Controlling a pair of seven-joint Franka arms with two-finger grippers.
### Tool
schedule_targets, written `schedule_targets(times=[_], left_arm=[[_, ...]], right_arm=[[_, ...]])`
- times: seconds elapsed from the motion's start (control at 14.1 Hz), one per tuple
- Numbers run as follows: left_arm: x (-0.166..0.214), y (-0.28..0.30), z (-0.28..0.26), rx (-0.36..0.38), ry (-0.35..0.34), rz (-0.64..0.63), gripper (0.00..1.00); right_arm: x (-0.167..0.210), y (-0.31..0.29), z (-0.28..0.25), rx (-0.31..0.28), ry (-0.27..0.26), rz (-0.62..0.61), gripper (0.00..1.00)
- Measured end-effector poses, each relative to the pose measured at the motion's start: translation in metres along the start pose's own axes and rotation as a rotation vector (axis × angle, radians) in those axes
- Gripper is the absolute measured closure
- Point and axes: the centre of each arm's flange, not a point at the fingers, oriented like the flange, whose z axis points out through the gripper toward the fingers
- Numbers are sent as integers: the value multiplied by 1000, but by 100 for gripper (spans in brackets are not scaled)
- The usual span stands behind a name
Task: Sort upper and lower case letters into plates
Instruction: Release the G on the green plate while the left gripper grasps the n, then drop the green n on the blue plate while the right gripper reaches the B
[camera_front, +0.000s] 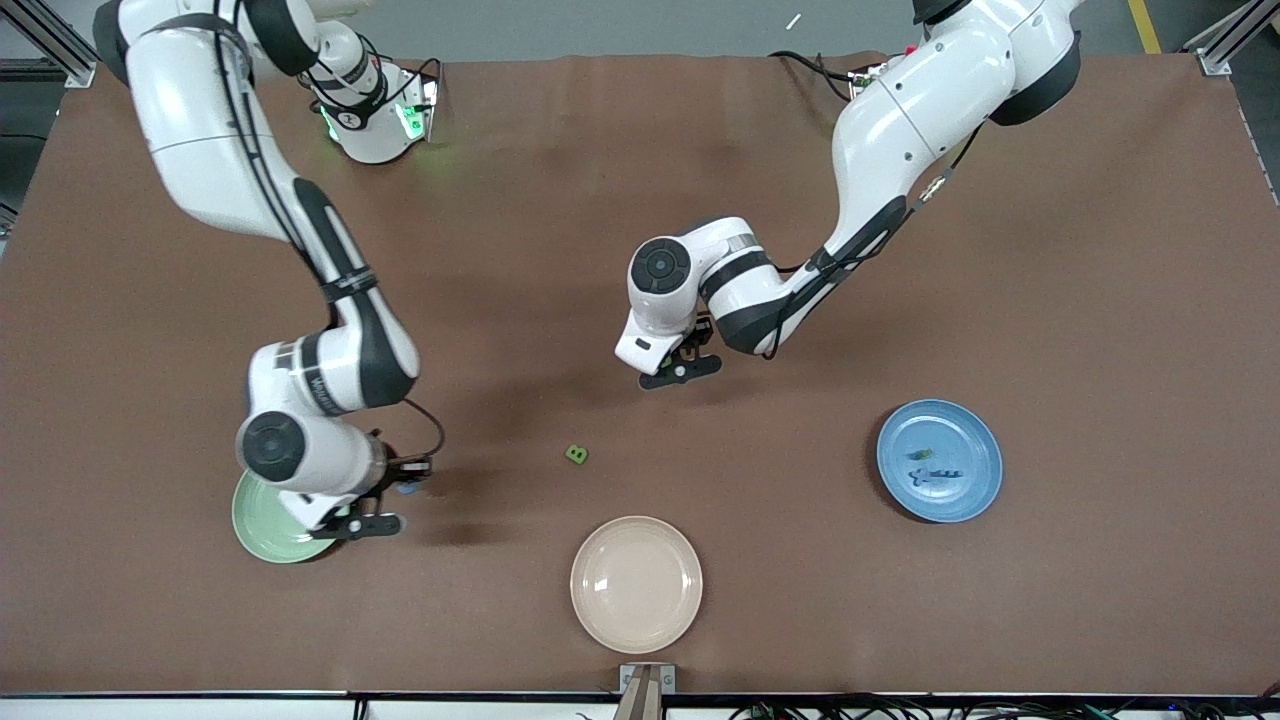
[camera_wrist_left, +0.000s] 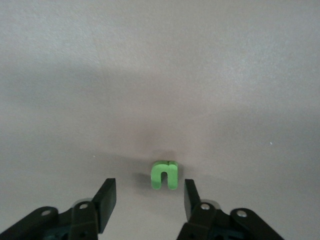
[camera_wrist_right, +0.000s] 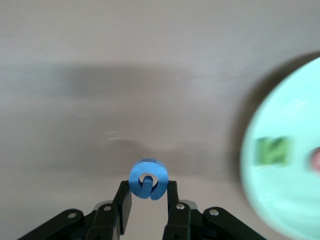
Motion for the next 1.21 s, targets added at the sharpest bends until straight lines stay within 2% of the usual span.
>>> schedule_targets(times=[0.21,0.35,0.43,0.5,0.57,0.71,0.92,1.21], left_arm=[[-1,0,16,17,10,4,38],[-2,1,20,20,20,7,42],[-2,3,19,17,23,8,50],[-1,3,19,17,24,7,50],[-1,4,18,13,26,6,57],[6,3,15,9,32,-4,74],[38,-11,-3,5,57,-55,74],[124,-83,-74,44,118,-160,74]], right_arm=[[0,77,1,-3,-7,-86,67],[-2,104,4,0,-13,-126,67],[-3,110,6,0,-16,-134,60],[-3,112,8,1,-18,-136,51],[-3,111,8,2,-18,-138,40],[-2,99,8,7,-13,-146,25],[2,69,4,24,-1,-74,22],[5,-24,-7,34,36,90,22]])
